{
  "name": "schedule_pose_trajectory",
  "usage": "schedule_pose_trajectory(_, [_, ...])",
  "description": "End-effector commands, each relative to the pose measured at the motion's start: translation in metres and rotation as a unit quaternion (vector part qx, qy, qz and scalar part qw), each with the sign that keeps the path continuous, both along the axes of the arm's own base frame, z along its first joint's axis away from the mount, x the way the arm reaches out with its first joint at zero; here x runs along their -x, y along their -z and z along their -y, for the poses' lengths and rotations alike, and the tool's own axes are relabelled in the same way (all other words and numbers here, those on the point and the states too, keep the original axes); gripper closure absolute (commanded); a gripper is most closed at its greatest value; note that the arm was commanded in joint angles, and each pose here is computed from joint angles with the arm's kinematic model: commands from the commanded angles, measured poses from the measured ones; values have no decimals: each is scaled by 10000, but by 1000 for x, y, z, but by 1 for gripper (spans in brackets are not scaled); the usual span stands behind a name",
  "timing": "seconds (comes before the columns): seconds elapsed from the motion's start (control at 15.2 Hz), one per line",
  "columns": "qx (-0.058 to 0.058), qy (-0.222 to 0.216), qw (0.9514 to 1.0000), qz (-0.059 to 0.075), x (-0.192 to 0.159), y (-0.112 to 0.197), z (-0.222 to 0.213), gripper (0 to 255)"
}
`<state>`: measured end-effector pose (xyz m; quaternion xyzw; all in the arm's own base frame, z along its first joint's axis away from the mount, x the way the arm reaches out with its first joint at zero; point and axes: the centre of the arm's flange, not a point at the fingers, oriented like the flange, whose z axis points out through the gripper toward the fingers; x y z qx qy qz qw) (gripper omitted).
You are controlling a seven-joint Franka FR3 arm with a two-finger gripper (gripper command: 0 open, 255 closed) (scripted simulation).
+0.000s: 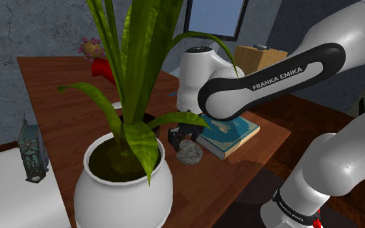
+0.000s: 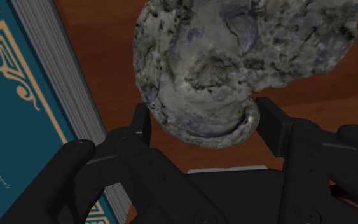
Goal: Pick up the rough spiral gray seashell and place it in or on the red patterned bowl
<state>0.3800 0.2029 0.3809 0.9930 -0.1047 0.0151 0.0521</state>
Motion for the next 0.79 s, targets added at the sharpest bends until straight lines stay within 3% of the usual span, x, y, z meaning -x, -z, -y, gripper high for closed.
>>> schedule_pose_trajectory(0.0, [1, -1, 10000, -4, 0, 0, 0, 255])
schedule_pose_trajectory(0.2, [1, -1, 10000, -4, 0, 0, 0, 255])
schedule_pose_trajectory(0.73, [1, -1, 10000, -4, 0, -42, 0, 255])
